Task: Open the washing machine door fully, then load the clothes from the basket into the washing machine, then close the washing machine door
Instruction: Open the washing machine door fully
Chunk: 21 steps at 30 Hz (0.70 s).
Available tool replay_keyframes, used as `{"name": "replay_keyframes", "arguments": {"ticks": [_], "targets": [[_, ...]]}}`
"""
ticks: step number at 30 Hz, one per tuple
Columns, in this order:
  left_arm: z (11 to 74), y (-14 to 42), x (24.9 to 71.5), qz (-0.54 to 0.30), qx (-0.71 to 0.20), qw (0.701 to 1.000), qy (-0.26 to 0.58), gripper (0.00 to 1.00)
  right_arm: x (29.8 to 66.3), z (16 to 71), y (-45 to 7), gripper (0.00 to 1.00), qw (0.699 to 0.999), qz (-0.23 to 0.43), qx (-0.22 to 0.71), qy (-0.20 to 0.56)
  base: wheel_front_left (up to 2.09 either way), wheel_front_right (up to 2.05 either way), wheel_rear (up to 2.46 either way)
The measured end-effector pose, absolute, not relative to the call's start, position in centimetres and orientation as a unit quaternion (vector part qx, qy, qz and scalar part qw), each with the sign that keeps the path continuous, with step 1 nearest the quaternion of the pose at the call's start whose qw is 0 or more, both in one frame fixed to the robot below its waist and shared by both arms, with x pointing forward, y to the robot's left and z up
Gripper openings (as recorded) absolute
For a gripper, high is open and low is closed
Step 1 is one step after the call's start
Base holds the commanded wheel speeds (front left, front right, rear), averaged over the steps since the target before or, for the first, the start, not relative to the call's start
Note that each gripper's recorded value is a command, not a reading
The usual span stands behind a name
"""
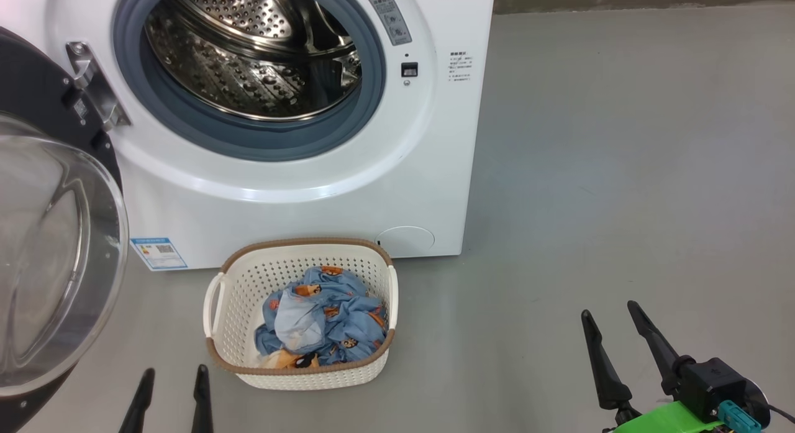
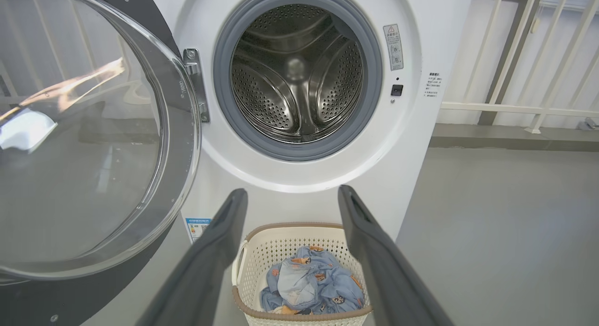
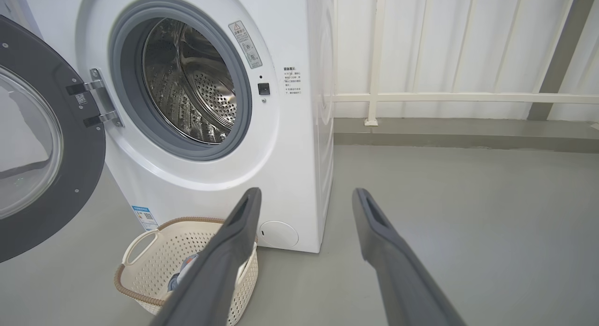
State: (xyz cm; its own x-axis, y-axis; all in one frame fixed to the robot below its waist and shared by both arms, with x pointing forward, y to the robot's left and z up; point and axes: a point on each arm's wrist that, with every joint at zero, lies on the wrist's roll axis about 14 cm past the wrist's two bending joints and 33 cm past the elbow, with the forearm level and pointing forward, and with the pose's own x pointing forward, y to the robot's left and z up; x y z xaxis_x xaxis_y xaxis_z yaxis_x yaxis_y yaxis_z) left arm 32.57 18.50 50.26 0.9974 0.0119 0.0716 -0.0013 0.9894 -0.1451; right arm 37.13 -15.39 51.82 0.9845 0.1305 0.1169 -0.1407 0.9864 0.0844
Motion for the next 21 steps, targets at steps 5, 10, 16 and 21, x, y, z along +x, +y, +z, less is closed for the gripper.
{"name": "replay_keyframes", "arguments": {"ticks": [5, 10, 16, 21], "targets": [[49.91, 18.99, 32.39, 0.018, -0.069, 0.997, -0.031, 1.00, 37.15, 52.15, -15.33, 1.00, 0.995, 0.069, 0.046, -0.061, 0.00, 0.00, 0.00], [49.53, 19.27, 32.38, 0.022, -0.068, 0.997, -0.025, 1.00, 37.13, 52.23, -15.40, 1.00, 0.995, 0.068, 0.046, -0.062, 0.00, 0.00, 0.00], [49.42, 19.43, 32.36, 0.024, -0.068, 0.997, -0.023, 1.00, 37.10, 52.32, -15.42, 1.00, 0.995, 0.068, 0.046, -0.063, 0.00, 0.00, 0.00], [49.35, 19.54, 32.30, 0.026, -0.068, 0.997, -0.022, 1.00, 37.15, 52.27, -15.44, 1.00, 0.995, 0.068, 0.046, -0.063, 0.00, 0.00, 0.00]]}}
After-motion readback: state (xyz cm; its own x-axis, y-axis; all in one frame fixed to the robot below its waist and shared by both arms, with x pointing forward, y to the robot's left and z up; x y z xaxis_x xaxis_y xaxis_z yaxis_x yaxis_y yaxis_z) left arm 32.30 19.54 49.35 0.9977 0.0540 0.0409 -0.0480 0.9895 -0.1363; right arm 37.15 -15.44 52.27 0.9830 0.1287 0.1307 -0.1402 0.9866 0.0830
